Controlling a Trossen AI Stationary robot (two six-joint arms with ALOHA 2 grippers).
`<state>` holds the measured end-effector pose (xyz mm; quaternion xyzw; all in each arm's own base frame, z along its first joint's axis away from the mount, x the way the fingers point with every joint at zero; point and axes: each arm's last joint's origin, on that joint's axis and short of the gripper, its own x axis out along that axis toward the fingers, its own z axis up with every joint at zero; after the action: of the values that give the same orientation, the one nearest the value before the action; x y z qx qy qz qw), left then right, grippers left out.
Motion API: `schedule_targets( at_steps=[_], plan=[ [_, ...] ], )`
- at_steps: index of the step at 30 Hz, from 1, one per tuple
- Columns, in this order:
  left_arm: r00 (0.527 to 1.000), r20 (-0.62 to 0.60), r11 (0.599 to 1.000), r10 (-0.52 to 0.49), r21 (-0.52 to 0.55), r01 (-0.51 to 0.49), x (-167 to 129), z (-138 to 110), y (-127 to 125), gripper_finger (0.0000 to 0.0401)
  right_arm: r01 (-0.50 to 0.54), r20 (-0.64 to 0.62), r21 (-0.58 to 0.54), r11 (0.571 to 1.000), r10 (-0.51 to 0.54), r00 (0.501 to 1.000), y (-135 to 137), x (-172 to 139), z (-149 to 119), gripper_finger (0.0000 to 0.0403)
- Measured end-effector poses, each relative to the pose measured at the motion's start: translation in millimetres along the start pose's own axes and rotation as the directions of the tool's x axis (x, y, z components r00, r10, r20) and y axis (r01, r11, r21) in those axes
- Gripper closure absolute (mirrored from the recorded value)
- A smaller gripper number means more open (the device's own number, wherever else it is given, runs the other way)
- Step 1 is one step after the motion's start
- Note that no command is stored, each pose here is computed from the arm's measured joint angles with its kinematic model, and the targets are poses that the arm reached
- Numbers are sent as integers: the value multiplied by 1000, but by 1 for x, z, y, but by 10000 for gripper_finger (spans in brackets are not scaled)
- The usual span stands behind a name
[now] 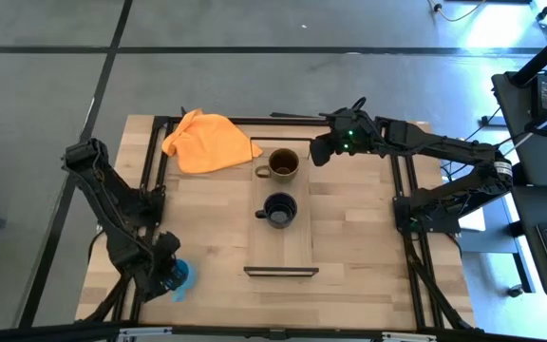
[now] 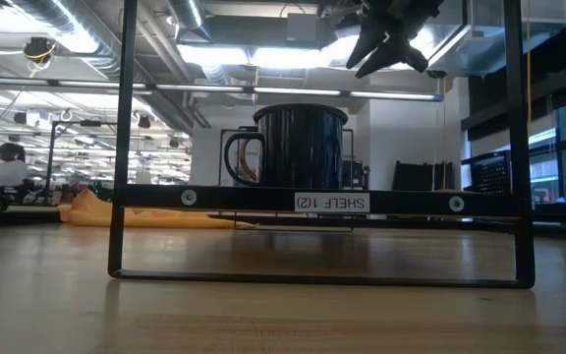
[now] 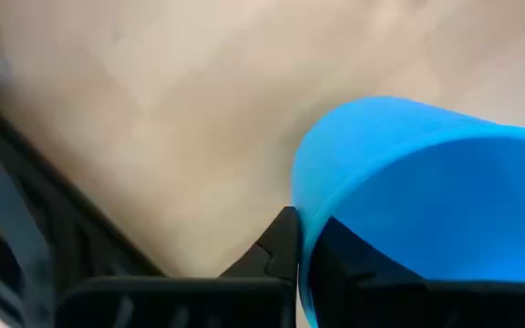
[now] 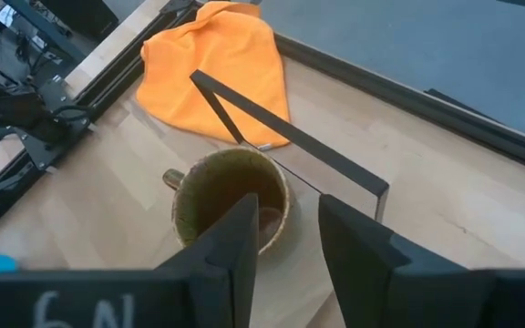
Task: Stack small to large cups/mugs on shelf
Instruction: Put the light blue mug on the shelf
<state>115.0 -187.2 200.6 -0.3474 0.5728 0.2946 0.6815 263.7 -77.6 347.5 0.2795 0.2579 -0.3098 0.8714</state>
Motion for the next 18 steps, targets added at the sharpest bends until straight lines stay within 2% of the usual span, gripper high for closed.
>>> schedule_targets(
  at_steps=[3,5,7,11,14,18],
  plan=[
    [998,63,985,-22,175,11,1,10,-4,395,-1,-2,7,1000,1,1000,0,0,0,283],
    [995,96,946,-33,326,0,3,19,-8,396,-4,-5,21,1000,4,1000,0,0,0,283],
    [994,104,891,-22,454,-28,4,32,-12,396,-22,-17,26,999,22,1000,1,0,-1,283],
    [994,111,773,8,630,-77,5,63,-15,397,-49,-36,48,998,51,998,5,-1,-3,283],
    [993,117,691,6,717,-88,1,89,-12,397,-63,-46,58,996,65,997,9,-2,-7,283],
    [991,128,582,-44,809,-78,-9,119,-6,397,-66,-80,69,995,71,994,15,-4,-15,283]
  ],
)
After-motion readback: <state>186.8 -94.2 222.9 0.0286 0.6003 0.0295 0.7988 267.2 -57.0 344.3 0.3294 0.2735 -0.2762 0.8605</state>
